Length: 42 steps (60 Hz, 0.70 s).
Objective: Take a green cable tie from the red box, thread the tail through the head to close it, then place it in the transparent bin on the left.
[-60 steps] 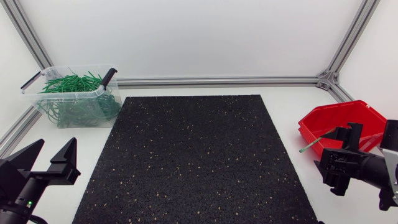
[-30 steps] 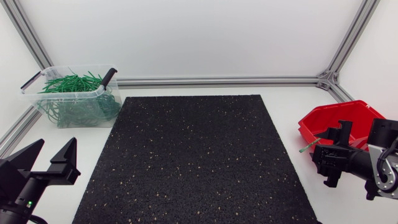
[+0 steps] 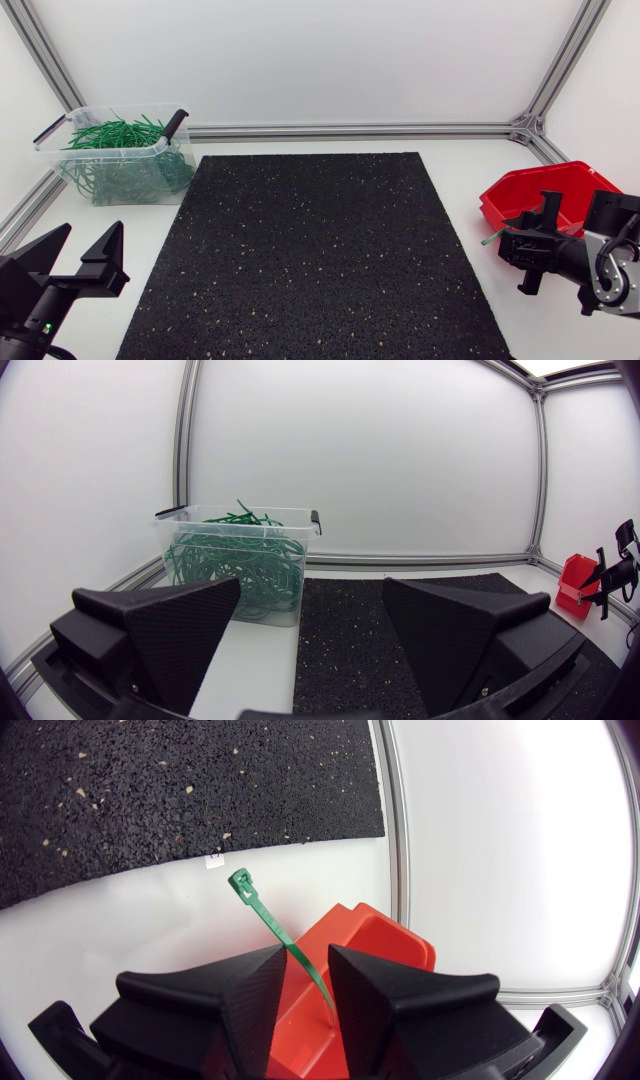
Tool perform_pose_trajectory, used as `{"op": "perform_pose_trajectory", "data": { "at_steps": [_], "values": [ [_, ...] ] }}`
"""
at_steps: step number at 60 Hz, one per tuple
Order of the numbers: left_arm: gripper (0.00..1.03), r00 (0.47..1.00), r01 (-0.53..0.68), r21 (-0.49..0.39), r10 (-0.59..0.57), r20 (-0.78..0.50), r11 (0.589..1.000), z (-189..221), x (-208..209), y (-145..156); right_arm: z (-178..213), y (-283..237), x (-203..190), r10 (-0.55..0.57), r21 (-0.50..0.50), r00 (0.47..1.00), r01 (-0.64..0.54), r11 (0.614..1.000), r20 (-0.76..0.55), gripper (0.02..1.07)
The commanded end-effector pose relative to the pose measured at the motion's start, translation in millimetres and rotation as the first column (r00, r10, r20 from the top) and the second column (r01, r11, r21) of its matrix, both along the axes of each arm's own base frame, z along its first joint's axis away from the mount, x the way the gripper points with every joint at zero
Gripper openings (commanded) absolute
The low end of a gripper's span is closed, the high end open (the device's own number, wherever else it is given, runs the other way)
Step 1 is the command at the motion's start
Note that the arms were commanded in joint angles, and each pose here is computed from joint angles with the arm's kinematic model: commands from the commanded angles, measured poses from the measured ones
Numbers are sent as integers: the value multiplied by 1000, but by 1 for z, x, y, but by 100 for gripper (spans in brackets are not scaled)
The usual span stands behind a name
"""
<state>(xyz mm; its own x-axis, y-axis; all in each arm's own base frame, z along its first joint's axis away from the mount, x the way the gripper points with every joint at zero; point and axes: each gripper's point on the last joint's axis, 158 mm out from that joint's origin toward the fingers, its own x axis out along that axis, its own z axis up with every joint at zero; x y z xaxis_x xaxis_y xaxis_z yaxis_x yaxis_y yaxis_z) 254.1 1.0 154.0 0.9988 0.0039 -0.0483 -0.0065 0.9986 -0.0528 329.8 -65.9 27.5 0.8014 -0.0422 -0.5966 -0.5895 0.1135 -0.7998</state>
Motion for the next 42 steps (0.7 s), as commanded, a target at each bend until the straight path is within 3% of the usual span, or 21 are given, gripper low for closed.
{"op": "perform_pose_trajectory", "data": {
  "at_steps": [1, 14, 34, 42],
  "values": [
    [99, 999, -4, -18, 3, -53, 1000, -23, 0, 0, -3, 2, 1, 23, -25, 1000, -24, 999, -6, 23],
    [99, 999, -2, -18, 1, -53, 1000, -23, 0, 0, -3, 4, 3, 34, -33, 999, -34, 999, -4, 12],
    [99, 999, -2, -17, 1, -53, 1000, -23, 0, 0, 18, 5, 14, 32, -31, 999, -30, 999, 42, 8],
    [99, 998, 2, -18, -3, -55, 1000, -24, 0, -1, 41, 9, 19, -1, 34, 999, 0, 999, 40, 8]
  ]
}}
